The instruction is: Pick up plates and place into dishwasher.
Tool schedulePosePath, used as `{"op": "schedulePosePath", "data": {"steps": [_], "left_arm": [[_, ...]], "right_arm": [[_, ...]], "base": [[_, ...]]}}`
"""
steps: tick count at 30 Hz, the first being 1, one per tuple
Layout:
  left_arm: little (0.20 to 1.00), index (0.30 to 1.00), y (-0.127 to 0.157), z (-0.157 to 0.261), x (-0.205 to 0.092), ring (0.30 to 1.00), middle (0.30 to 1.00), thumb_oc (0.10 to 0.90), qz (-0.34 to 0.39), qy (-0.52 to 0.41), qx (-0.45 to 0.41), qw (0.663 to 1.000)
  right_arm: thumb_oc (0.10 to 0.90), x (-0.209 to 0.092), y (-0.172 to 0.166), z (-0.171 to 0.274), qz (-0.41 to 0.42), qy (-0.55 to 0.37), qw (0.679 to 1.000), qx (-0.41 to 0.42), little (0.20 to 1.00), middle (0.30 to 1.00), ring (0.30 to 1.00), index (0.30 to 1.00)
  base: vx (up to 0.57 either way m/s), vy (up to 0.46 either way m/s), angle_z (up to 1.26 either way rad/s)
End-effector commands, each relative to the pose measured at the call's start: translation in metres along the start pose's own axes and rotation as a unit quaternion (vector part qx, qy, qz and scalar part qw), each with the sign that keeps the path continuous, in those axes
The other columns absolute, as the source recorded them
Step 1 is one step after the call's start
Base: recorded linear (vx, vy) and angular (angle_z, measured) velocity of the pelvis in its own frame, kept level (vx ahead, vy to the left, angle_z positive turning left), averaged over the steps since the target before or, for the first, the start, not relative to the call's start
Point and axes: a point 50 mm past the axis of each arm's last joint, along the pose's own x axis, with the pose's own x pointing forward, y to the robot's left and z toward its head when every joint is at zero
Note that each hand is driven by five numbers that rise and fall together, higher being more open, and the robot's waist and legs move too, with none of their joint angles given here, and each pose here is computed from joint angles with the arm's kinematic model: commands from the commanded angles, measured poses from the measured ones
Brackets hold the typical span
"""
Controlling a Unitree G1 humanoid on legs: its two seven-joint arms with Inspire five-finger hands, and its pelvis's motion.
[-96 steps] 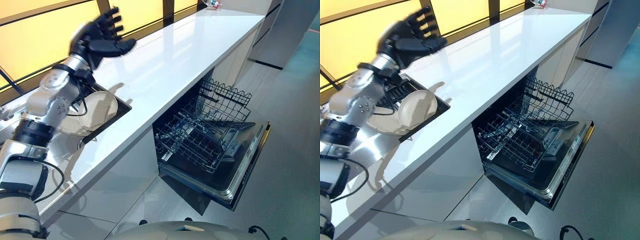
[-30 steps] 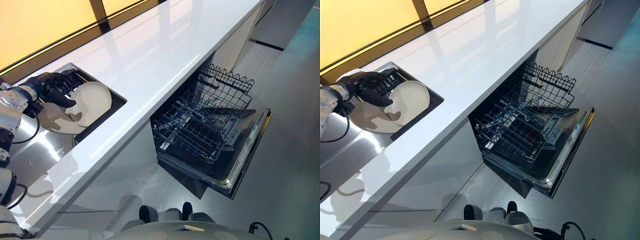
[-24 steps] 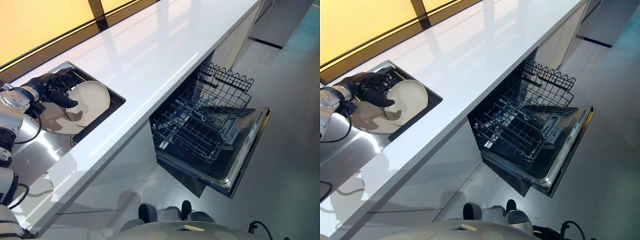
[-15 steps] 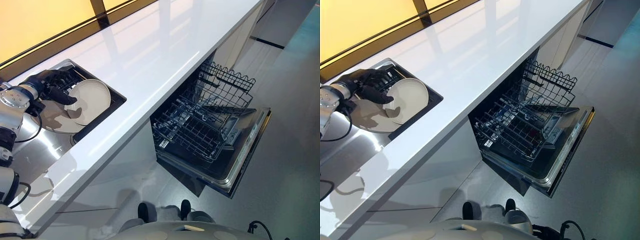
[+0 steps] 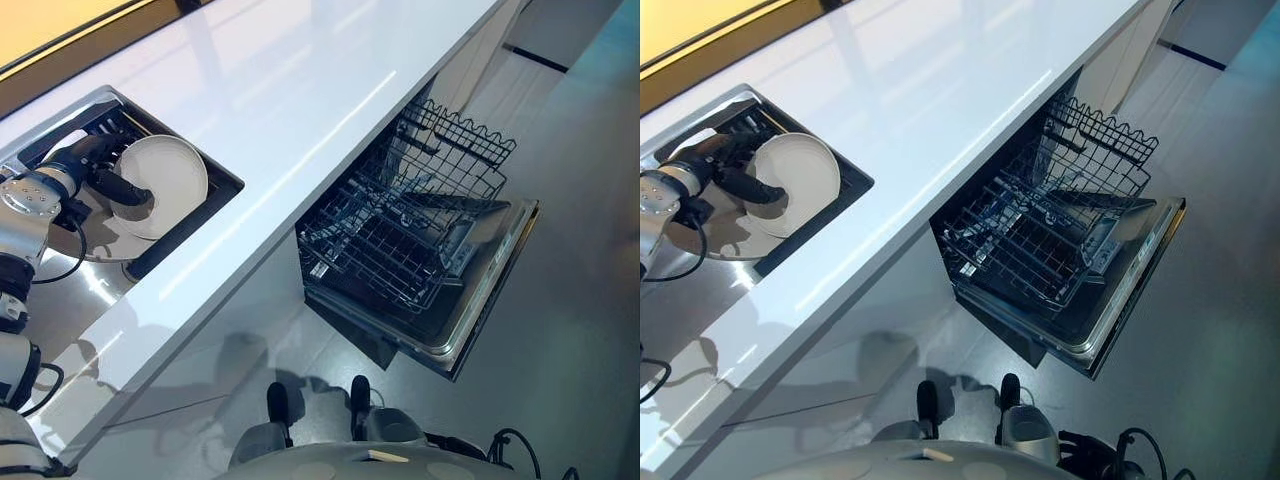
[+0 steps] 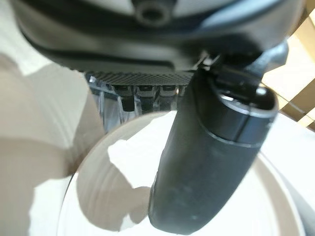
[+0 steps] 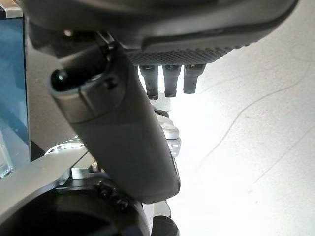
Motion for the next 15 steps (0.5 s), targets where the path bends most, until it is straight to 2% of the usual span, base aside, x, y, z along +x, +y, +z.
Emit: {"op": "schedulePosePath", "data": {"steps": [1,15], "left_arm": [[0.9,0.9,0.074,0.046,-0.014,0.9,0.9,0.8,0.143,-0.08,-0.018,0.986],[0.9,0.9,0.086,0.049,-0.018,0.9,0.9,0.8,0.163,-0.079,-0.008,0.983]], "right_arm": [[0.8,0.0,-0.01,0.043,-0.008,-0.097,0.995,0.033,0.9,0.9,0.9,0.9],[0.8,0.001,-0.004,0.051,0.0,-0.109,0.994,0.023,0.9,0.9,0.9,0.9]], "base": [[0.0,0.0,0.0],[0.0,0.001,0.0]]}}
